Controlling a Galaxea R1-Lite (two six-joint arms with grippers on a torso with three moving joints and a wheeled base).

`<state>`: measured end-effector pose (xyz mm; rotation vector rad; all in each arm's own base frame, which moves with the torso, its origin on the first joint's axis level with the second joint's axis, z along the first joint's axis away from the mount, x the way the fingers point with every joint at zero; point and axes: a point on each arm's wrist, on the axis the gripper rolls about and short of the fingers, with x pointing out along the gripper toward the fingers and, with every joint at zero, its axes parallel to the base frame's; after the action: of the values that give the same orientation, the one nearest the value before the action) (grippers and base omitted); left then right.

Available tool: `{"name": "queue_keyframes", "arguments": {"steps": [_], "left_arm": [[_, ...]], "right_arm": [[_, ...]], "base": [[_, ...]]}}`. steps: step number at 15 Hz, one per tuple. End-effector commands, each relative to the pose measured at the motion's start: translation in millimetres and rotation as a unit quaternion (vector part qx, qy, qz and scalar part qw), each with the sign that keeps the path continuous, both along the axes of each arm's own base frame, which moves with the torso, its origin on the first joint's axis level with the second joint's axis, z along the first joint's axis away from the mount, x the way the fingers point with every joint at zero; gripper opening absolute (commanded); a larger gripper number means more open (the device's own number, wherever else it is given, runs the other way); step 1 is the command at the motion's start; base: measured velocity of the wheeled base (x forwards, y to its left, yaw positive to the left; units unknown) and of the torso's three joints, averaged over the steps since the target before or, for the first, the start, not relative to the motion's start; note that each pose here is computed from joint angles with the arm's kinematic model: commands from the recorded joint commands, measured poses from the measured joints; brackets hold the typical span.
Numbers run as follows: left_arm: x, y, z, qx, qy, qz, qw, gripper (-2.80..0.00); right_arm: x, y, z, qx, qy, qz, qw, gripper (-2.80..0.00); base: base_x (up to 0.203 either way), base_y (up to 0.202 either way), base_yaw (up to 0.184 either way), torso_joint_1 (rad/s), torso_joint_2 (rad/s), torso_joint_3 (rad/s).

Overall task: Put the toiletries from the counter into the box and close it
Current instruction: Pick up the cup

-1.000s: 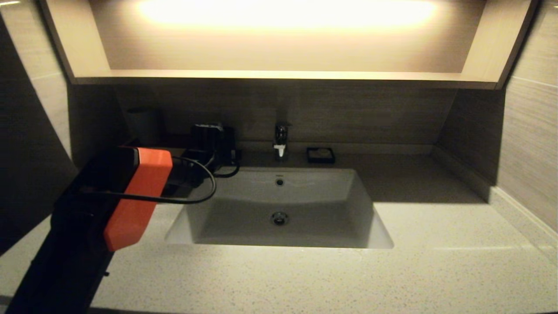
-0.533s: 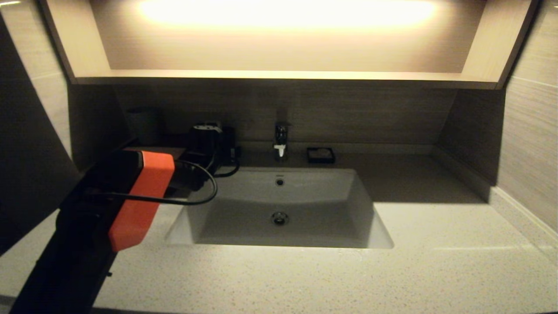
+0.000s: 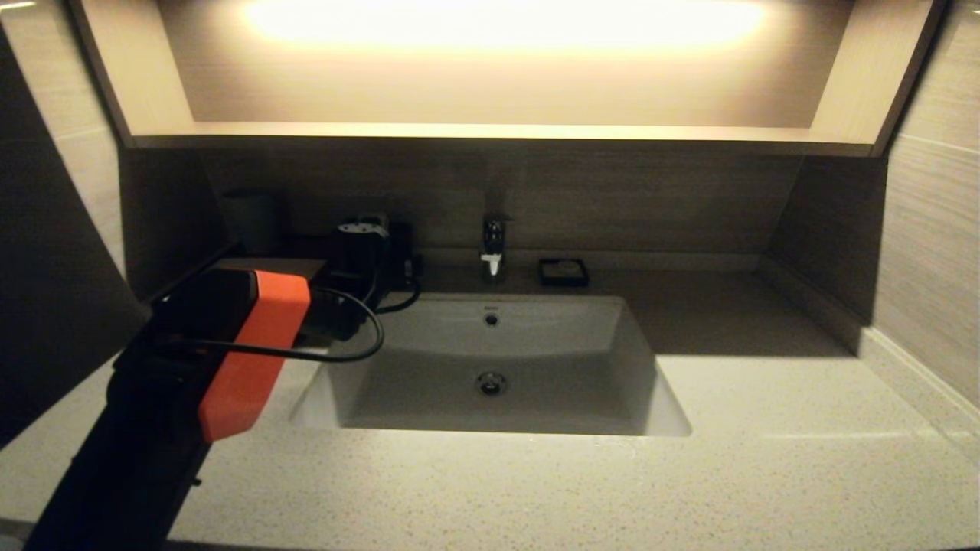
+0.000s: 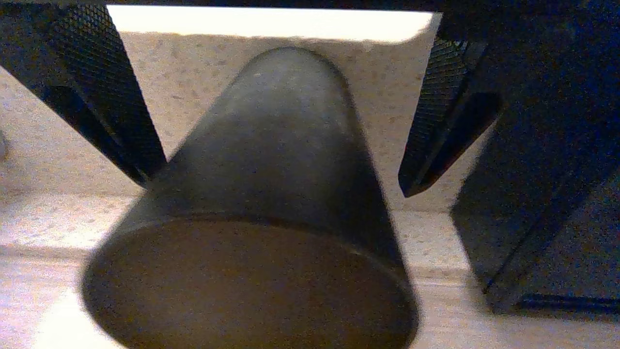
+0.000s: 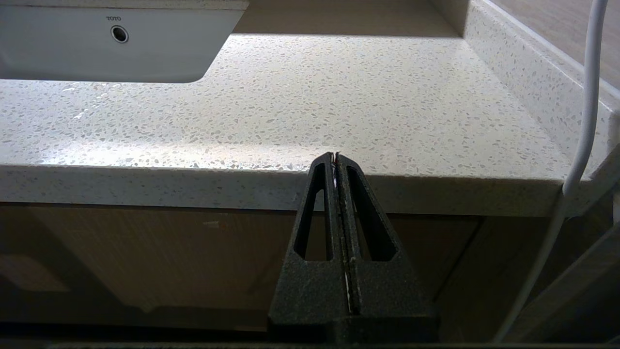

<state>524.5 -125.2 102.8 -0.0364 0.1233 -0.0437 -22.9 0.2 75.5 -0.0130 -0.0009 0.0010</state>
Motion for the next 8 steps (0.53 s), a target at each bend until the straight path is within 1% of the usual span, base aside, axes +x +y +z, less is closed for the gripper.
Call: {"name": "queue_keyframes", "arguments": {"steps": [1,3,4,8], "left_arm": [[0.7,-0.2,-3.2,0.0,0.001,0.001,1.0,0.0],[0.9,0.4,-2.9,0.0,0.0,0.001,1.0,0.0],[1.2,0.6,-2.9,-0.001,-0.002,0.002,1.0,-2.8],[2.9,6.1,-1.8,-0.003,-0.011,0.005,0.9999,-2.8]], "right_arm": [[0.2,0.0,-0.4,0.0,0.001,0.0,1.0,-2.8],[0.1,0.0,-0.4,0.0,0.001,0.0,1.0,-2.8],[0.1,0.0,-0.4,0.0,0.001,0.0,1.0,-2.8],[0.2,0.0,-0.4,0.0,0.001,0.0,1.0,-2.8]], "base": [[0.0,0.0,0.0,0.0,0.0,0.0],[0.0,0.0,0.0,0.0,0.0,0.0],[0.0,0.0,0.0,0.0,0.0,0.0],[0.0,0.0,0.0,0.0,0.0,0.0]]}}
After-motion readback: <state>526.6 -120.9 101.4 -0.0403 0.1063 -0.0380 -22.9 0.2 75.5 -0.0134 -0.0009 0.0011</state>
